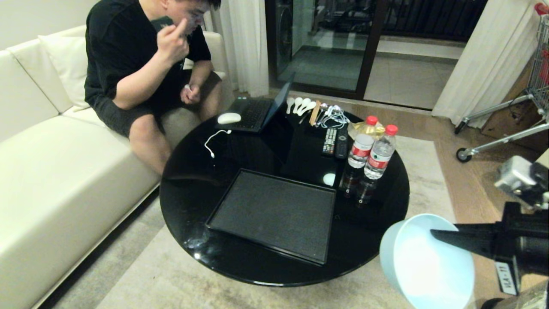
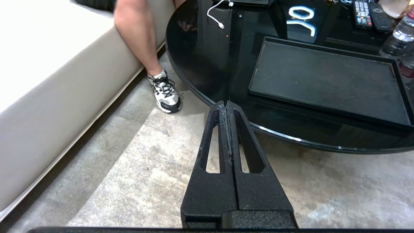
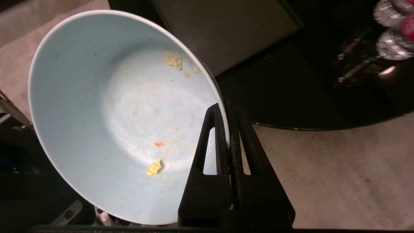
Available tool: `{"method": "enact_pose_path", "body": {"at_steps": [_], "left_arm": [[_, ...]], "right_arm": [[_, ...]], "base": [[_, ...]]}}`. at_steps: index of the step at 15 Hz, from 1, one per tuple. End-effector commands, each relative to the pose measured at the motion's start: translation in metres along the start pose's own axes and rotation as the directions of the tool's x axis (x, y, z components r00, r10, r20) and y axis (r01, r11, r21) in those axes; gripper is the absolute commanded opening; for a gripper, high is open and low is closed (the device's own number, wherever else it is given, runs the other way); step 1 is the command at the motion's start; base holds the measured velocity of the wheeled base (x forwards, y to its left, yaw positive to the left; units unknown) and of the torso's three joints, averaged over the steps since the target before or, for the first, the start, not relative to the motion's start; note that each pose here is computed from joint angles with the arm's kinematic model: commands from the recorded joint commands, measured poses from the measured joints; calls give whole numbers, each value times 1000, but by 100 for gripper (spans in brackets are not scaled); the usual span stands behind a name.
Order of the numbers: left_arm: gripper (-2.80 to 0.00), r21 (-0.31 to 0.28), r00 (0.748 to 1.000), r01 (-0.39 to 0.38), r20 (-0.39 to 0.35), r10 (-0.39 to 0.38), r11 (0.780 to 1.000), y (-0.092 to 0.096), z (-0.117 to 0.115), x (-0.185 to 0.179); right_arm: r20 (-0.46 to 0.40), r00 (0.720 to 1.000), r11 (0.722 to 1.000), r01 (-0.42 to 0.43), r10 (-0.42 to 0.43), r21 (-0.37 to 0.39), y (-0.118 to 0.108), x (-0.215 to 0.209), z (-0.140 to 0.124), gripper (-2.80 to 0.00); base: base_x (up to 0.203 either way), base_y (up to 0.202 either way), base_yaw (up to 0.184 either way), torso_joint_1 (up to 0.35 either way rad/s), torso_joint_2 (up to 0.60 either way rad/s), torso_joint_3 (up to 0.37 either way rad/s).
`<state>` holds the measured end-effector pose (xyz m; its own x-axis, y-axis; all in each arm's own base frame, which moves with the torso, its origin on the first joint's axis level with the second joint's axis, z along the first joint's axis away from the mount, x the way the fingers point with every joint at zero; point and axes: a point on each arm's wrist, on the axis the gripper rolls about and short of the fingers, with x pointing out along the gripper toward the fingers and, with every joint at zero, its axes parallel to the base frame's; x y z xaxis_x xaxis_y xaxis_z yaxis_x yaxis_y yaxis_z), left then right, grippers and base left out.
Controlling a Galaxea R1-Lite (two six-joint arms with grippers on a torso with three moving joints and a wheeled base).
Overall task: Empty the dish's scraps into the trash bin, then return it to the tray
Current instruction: Put the bowl back to the table
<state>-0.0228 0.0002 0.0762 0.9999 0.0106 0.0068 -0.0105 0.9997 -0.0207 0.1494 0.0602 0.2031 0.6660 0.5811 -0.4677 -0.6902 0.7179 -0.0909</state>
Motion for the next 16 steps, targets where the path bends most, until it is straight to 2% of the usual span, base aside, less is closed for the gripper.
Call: {"method": "enact_pose_path", "body": {"at_steps": [1,5,9,14,16], "left_arm": [[-280,-1,1000,0,1,0,1000,0,0,0],[-280,-1,1000,0,1,0,1000,0,0,0],[-280,-1,1000,0,1,0,1000,0,0,0],[-280,-1,1000,0,1,0,1000,0,0,0],[-280,-1,1000,0,1,0,1000,0,0,0]], "right_arm": [[-107,993,998,-55,59,39,-3,43,4,-280],[-182,983,979,24,13,203,10,92,25,-280],[-260,962,925,166,-77,340,25,143,37,-280],[-436,889,851,332,-138,408,37,185,35,-280],[-447,880,821,369,-159,435,46,204,40,-280]], "base": [[0,0,0,0,0,0],[0,0,0,0,0,0],[0,0,0,0,0,0],[0,0,0,0,0,0],[0,0,0,0,0,0]]}}
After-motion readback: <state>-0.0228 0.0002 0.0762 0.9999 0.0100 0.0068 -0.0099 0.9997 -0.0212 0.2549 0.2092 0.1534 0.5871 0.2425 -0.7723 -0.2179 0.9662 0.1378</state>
